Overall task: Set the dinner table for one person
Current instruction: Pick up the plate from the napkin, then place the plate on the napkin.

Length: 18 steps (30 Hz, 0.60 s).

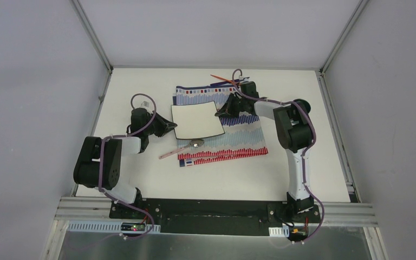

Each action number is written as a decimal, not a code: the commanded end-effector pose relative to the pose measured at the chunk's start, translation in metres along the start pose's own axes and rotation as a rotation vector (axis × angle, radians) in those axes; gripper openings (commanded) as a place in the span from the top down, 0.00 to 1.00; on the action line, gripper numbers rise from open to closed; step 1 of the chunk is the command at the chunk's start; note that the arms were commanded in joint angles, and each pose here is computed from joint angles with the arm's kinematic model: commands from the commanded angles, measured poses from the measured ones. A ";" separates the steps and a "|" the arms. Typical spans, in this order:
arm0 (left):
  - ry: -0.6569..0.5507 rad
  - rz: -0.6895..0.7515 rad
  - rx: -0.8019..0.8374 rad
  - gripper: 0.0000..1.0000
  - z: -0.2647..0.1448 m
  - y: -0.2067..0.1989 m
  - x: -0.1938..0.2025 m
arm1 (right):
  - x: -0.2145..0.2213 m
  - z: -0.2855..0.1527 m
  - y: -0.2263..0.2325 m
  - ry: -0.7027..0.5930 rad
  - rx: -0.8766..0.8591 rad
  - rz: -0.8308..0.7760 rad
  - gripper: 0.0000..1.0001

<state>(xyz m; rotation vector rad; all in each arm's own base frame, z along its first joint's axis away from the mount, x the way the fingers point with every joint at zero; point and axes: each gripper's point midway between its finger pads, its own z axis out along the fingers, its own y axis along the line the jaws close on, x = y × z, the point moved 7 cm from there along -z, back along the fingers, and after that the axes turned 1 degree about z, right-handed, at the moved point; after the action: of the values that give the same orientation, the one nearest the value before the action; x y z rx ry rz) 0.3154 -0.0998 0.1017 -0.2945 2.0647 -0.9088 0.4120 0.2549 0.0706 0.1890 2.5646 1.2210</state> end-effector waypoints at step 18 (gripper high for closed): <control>-0.049 0.161 0.097 1.00 0.028 -0.045 -0.026 | -0.005 -0.045 0.021 -0.073 0.061 -0.071 1.00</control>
<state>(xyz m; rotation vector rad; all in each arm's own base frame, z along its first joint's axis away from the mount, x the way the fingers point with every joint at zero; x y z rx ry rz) 0.3187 -0.1148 0.1006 -0.2529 2.1290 -0.8862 0.4031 0.2405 0.0816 0.2141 2.5972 1.1208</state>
